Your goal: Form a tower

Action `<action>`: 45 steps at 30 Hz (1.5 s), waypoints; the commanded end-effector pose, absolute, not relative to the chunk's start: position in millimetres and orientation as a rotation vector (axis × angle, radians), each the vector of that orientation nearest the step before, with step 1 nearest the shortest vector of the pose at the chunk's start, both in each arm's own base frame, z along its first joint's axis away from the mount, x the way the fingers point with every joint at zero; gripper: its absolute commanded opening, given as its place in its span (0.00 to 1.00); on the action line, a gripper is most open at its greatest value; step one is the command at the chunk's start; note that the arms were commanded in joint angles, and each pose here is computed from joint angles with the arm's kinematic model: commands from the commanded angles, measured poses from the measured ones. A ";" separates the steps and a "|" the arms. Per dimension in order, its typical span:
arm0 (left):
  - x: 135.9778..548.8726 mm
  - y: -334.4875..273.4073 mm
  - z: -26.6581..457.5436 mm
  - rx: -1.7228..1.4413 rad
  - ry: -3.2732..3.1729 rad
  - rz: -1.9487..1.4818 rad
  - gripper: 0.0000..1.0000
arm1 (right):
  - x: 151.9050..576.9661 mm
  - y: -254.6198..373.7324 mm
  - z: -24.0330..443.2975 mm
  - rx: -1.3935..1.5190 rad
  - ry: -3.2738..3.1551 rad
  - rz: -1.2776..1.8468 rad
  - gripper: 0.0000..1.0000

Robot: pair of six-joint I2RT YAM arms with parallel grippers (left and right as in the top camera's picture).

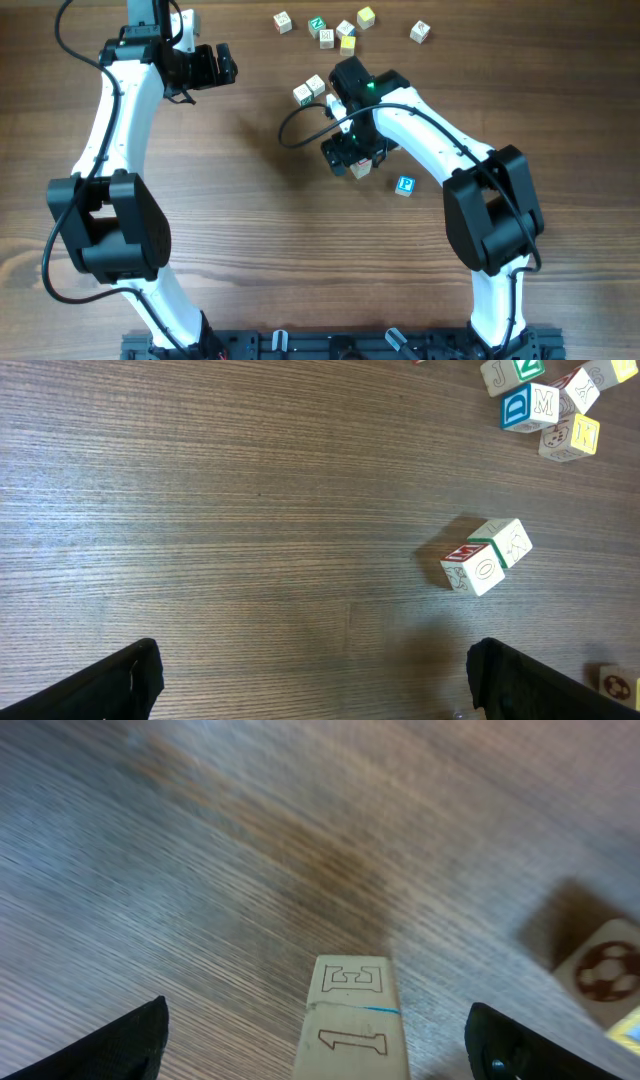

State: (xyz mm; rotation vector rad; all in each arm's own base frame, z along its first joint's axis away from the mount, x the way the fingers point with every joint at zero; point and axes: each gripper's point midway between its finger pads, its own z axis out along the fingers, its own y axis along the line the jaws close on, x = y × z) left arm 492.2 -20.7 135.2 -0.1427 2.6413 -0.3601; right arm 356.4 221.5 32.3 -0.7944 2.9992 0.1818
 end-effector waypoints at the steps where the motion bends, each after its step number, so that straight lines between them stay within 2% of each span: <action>1: 493.5 -21.5 133.3 -0.143 2.644 -0.358 1.00 | 346.7 218.0 15.0 -0.782 3.057 0.188 0.95; 4: 493.4 -21.5 133.2 -0.144 2.644 -0.358 1.00 | 347.9 218.8 15.2 -0.779 3.052 0.191 0.94; 10: 493.4 -21.6 133.2 -0.143 2.644 -0.359 1.00 | 348.6 219.1 15.1 -0.754 3.056 0.191 0.84; 17: 493.4 -21.5 133.2 -0.144 2.644 -0.358 1.00 | 349.9 219.7 15.0 -0.753 3.051 0.192 0.83; 21: 493.5 -21.5 133.3 -0.144 2.644 -0.358 1.00 | 352.1 219.4 14.4 -0.752 3.041 0.183 0.88; 35: 493.4 -21.5 133.2 -0.144 2.644 -0.358 1.00 | 352.5 219.7 6.5 -0.753 3.049 0.181 0.90; 41: 493.5 -21.5 133.3 -0.144 2.644 -0.358 1.00 | 351.1 219.0 -0.9 -0.755 3.065 0.175 0.88; 45: 493.5 -21.5 133.3 -0.143 2.644 -0.358 1.00 | 350.5 218.6 -0.9 -0.755 3.068 0.174 0.80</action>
